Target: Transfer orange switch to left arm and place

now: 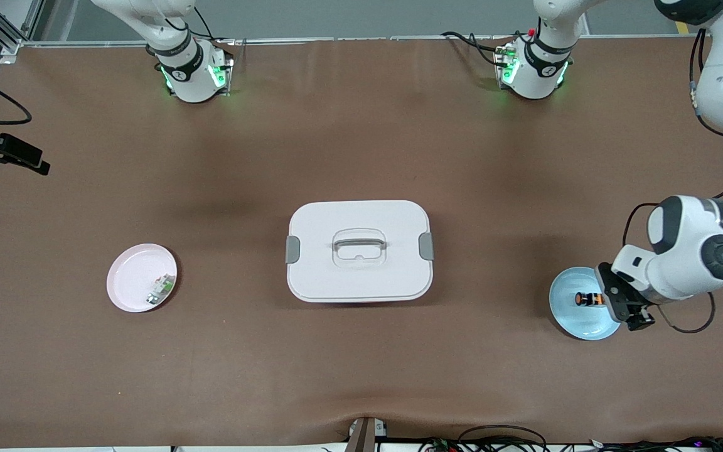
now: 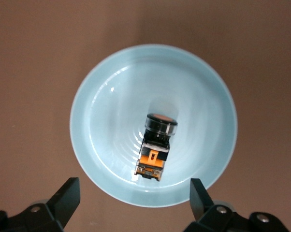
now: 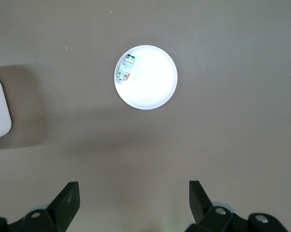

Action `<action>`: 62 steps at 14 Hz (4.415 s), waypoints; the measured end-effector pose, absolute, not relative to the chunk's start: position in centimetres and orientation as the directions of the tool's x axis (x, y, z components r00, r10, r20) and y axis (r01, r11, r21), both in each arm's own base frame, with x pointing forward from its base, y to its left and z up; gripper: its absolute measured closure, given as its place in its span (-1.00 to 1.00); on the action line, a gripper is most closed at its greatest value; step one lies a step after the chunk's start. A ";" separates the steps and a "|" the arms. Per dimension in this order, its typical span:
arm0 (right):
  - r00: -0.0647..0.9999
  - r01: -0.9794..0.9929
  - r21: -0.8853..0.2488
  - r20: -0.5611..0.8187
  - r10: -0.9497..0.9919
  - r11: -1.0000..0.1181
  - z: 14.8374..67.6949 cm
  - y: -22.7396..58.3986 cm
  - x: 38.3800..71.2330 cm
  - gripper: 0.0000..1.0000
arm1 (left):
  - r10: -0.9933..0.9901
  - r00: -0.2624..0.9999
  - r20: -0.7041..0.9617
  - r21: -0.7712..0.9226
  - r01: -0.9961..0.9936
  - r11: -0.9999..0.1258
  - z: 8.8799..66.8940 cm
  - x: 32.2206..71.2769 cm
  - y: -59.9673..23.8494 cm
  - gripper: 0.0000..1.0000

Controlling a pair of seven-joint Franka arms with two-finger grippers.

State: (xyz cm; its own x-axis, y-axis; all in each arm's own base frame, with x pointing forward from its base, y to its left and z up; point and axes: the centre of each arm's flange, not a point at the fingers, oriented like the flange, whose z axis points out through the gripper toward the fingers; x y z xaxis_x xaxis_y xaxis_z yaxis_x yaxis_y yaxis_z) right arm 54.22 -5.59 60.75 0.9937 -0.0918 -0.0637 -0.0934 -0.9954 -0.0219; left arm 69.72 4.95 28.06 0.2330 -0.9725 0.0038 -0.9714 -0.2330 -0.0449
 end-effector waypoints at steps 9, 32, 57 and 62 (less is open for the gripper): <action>0.995 -0.094 -0.020 -0.027 -0.093 -0.995 62.5 -5.7 54.3 -1.00 | -0.560 0.826 -0.060 0.037 -0.559 -0.828 44.9 64.8 2.2 -1.00; 0.995 -0.091 -0.020 -0.036 -0.090 -0.996 62.1 -5.5 54.6 -1.00 | -0.088 0.995 -0.040 -0.112 -0.092 -0.989 64.1 53.9 -6.5 -1.00; 0.995 -0.085 -0.022 -0.048 -0.084 -0.996 61.5 -5.3 54.9 -1.00 | -0.011 1.000 -0.001 -0.017 -0.011 -1.000 65.6 50.8 -4.1 -1.00; 0.995 -0.085 -0.022 -0.046 -0.084 -0.996 61.5 -5.3 54.9 -1.00 | 0.029 0.999 -0.020 -0.017 0.029 -0.999 64.6 51.6 -3.6 -1.00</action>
State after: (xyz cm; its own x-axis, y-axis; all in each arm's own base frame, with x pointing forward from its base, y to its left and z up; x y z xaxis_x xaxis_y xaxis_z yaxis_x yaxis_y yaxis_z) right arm 54.93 -5.26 61.54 0.9954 -0.0839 -0.0461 -0.0850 -0.9961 -0.0218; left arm 51.60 -3.57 64.61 0.9994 0.0291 -0.0199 0.0288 -0.9994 -0.0168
